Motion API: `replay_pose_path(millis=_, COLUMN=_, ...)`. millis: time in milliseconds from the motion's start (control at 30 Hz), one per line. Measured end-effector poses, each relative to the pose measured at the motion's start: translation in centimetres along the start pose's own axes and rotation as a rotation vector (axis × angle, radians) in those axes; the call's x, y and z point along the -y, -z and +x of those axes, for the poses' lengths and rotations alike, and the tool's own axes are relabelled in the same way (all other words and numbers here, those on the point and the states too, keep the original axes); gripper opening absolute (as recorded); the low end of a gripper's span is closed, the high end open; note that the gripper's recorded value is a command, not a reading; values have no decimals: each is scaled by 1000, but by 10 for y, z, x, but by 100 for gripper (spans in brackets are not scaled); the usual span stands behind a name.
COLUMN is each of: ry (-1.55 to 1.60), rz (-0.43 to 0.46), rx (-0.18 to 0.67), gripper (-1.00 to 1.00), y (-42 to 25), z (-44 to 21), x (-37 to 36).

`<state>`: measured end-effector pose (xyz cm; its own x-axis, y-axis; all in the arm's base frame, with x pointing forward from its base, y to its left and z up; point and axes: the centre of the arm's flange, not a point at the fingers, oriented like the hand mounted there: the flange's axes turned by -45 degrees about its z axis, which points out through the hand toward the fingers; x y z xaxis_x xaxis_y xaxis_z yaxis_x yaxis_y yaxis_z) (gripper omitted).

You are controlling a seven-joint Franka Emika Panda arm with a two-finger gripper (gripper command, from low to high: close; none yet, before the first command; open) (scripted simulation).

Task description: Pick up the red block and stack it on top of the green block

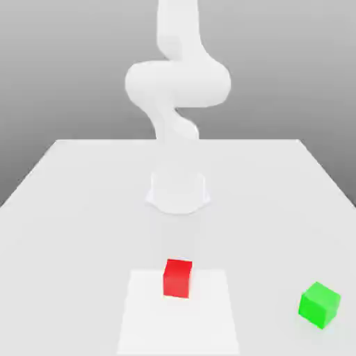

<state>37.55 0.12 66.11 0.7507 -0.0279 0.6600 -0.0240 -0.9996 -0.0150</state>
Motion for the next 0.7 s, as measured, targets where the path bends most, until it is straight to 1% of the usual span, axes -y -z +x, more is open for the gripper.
replay_pose_path(millis=133, ry=-27, rz=-13, rx=150, gripper=0, y=-100, z=-37, x=0)
replay_pose_path(millis=300, ry=-62, rz=-29, rx=335, gripper=0, y=-203, z=-109, x=-2)
replay_pose_path(millis=433, ry=-93, rz=-45, rx=493, gripper=0, y=-268, z=-187, x=-5)
replay_pose_path(millis=567, ry=-129, rz=-63, rx=669, gripper=0, y=-317, z=-287, x=-8)
replay_pose_path(millis=633, ry=-137, rz=-67, rx=706, gripper=0, y=-333, z=-316, x=-9)
replay_pose_path(millis=700, ry=-139, rz=-68, rx=715, gripper=0, y=-347, z=-331, x=-9)
